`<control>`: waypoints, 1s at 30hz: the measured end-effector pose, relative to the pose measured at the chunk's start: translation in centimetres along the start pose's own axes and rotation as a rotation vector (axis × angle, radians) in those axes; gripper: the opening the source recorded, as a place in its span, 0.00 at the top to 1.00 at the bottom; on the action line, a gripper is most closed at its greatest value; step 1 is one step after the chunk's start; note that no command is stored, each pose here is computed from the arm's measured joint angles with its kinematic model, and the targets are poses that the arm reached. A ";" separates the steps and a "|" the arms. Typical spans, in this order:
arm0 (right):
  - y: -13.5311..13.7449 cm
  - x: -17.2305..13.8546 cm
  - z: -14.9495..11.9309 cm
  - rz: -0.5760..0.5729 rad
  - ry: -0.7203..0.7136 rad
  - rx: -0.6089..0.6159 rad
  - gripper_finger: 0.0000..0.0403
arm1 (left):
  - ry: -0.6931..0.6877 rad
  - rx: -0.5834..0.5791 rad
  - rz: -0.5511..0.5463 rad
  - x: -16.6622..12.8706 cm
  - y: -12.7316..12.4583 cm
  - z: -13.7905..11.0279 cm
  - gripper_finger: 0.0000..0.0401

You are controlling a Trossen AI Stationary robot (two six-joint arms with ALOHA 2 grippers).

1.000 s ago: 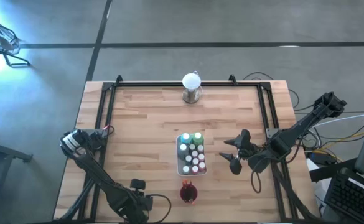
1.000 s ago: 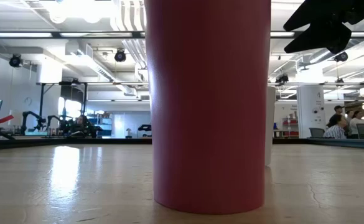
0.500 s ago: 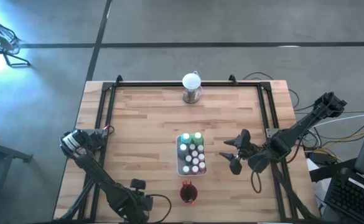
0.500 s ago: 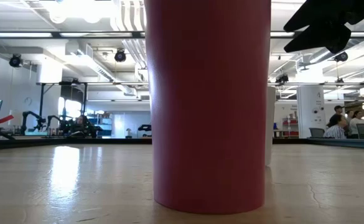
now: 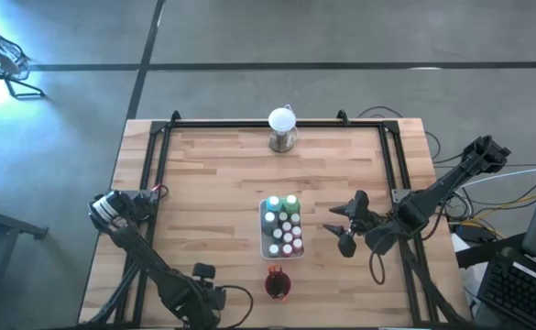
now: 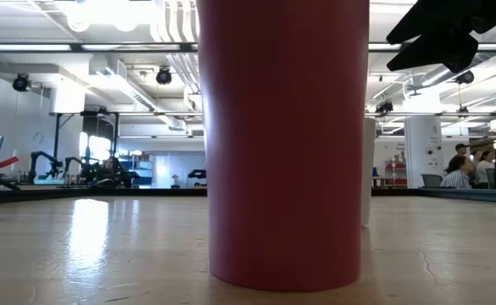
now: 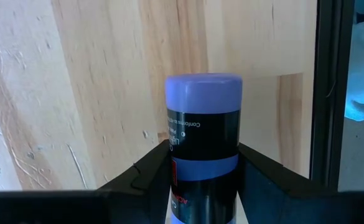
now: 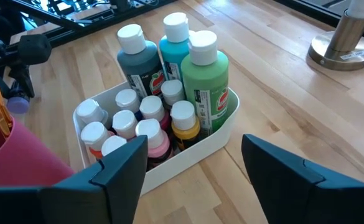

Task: Pick & Place Paint Supplies
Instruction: Put the purple paint bottle into the white bin

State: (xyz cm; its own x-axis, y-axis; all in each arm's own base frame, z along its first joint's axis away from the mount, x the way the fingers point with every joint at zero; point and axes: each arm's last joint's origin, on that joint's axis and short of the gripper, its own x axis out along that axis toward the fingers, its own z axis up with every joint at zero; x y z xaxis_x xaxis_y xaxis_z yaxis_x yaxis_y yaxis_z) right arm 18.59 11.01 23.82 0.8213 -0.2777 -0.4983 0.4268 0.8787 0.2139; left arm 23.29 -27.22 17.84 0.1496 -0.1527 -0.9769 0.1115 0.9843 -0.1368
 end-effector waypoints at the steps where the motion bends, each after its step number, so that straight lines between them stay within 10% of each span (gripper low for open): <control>1: 0.0 0.0 0.0 0.000 0.000 0.000 0.35 | 0.000 0.001 0.000 0.0 0.0 0.0 0.61; 30: 0.0 0.0 0.0 0.000 0.000 -0.001 0.34 | 0.016 0.005 -0.017 0.0 0.3 0.2 0.72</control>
State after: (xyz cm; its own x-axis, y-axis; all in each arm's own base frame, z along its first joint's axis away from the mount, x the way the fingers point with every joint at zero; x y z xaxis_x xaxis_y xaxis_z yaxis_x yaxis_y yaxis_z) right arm 18.59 11.02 23.82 0.8214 -0.2774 -0.4983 0.4264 0.8790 0.2136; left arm 23.56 -26.98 17.85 0.1324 -0.1684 -0.9768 0.1192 0.9810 -0.1529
